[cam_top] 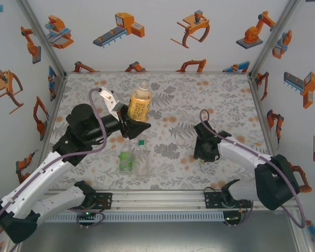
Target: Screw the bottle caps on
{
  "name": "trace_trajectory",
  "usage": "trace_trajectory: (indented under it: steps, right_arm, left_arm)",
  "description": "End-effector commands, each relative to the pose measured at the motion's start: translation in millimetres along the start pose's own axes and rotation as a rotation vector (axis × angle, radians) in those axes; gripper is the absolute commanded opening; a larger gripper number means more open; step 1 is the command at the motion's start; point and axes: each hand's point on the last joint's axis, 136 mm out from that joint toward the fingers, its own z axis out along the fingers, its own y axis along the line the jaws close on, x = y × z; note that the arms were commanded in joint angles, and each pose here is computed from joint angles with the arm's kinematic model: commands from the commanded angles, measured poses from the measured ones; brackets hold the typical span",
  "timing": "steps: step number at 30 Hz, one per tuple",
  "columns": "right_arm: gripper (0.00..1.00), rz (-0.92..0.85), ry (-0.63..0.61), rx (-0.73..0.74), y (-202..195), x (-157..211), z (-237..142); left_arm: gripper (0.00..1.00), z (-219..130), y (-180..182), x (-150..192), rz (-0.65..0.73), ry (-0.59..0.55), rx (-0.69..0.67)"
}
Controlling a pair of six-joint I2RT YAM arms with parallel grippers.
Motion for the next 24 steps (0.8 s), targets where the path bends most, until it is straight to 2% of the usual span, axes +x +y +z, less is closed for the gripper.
trace_trajectory:
  steps: [1, 5, 14, 24]
  right_arm:
    - [0.47, -0.001, 0.009, 0.027, -7, 3, 5]
    - [0.47, 0.002, 0.010, 0.022, -7, 3, 6]
    - [0.47, -0.005, -0.037, 0.004, -3, -11, -19]
    - [0.48, 0.008, -0.023, 0.022, -12, -5, -16]
  left_arm:
    - [0.00, -1, -2, -11, 0.001, -0.040, 0.008]
    - [0.00, 0, -2, -11, -0.002, -0.042, 0.008]
    - [0.00, 1, -1, -12, -0.006, -0.045, 0.007]
    - [0.00, 2, -1, -11, -0.011, -0.045, 0.009]
